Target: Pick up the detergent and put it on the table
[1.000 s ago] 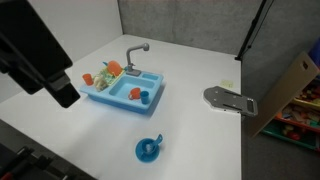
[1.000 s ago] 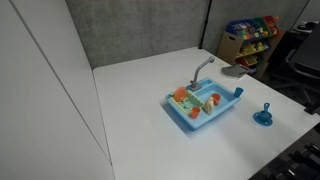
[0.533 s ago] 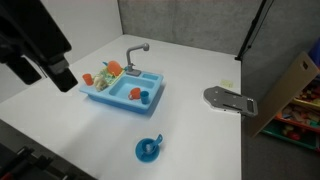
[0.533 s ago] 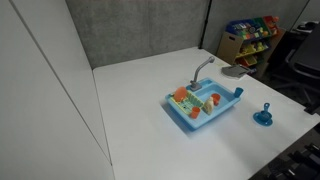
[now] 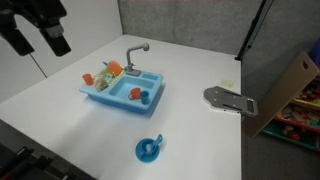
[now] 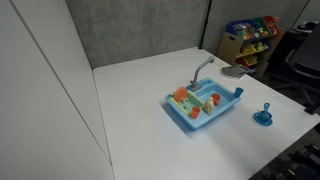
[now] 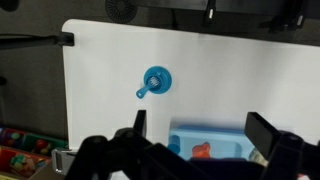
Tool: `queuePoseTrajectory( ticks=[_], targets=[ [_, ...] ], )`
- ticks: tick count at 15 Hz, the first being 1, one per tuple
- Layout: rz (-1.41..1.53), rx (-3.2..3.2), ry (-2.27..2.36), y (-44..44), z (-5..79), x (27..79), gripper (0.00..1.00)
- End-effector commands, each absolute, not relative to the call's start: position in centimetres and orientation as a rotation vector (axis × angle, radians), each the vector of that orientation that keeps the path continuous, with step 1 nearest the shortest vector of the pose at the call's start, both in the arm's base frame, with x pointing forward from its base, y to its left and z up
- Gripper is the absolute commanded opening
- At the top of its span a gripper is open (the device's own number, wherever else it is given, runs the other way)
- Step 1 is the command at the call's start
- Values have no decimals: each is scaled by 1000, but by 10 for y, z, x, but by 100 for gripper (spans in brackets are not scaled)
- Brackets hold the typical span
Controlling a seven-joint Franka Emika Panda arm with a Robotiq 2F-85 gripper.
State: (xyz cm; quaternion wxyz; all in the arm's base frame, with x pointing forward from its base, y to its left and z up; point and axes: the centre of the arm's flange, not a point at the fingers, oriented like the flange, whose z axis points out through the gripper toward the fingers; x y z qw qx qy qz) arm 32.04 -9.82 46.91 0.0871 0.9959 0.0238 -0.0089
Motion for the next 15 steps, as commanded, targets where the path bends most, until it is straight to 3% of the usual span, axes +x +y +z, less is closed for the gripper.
queuePoseTrajectory(
  ticks=[1,15],
  targets=[
    [-57,3005,81,-80,482,354,100],
    [20,3086,-25,-24,433,438,100]
  ],
)
